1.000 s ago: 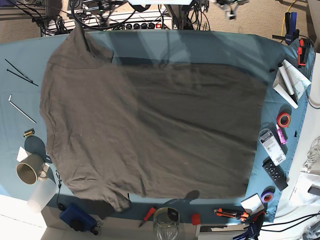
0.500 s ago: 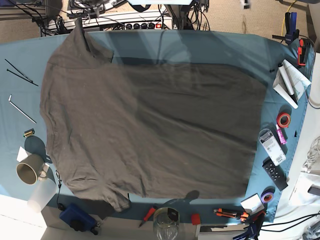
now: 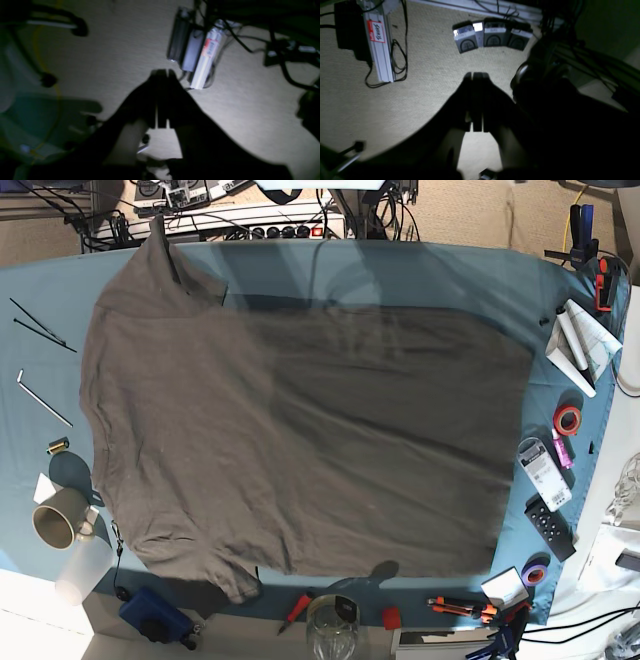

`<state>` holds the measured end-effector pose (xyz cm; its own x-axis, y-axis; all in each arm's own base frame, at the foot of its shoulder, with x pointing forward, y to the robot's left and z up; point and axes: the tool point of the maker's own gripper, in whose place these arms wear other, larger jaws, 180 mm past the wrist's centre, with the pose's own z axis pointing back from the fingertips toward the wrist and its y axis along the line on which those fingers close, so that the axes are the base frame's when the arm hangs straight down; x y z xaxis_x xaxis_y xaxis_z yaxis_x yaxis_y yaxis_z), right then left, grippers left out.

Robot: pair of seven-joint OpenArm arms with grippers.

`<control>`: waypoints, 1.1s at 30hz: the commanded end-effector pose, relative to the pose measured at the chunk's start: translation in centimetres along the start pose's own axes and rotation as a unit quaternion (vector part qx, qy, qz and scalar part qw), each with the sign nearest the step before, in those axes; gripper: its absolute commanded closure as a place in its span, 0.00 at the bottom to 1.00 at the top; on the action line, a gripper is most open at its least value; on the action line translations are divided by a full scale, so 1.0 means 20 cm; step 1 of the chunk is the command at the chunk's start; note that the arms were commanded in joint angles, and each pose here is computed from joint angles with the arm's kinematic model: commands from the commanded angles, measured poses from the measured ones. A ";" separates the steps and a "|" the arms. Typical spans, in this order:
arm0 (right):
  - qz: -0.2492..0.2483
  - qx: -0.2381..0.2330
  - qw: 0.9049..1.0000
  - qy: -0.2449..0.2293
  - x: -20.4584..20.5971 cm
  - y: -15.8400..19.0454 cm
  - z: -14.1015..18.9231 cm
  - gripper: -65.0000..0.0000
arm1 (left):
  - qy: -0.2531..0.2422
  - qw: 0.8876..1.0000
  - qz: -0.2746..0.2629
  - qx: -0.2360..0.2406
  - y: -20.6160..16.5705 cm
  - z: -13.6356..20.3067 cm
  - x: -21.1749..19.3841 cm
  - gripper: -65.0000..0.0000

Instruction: Fold the T-shirt properly

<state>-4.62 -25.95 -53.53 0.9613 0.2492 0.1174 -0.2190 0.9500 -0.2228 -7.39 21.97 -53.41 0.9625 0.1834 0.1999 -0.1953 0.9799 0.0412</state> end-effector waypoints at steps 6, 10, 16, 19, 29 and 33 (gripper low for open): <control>0.028 -0.024 0.998 -0.051 0.10 -0.01 0.17 1.00 | -0.055 0.998 -0.028 0.015 0.03 0.21 0.14 1.00; 0.018 -0.029 0.996 -0.078 0.19 0.00 0.27 1.00 | -0.076 0.996 -0.047 0.013 0.01 0.34 0.23 1.00; 0.047 -0.063 0.990 -0.121 0.30 -0.03 0.42 1.00 | -0.111 0.991 -0.068 0.008 -0.03 0.49 0.35 1.00; 0.048 -0.085 0.984 -0.147 0.38 -0.05 0.50 1.00 | -0.126 0.989 -0.075 0.005 -0.05 0.55 0.41 1.00; 0.039 -0.115 0.961 -0.247 0.74 -0.09 0.78 1.00 | -0.180 0.975 -0.121 0.048 -0.06 0.73 0.67 1.00; 0.068 -0.157 0.941 -0.293 0.87 -0.13 0.89 1.00 | -0.210 0.966 -0.141 0.058 -0.08 0.81 0.77 1.00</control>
<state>9.28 -20.94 -34.41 0.6732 0.5029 0.5421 -0.1905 0.8263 -0.5300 4.67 21.85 -35.15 0.8321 -0.1448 0.5354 0.0120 0.9698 0.2437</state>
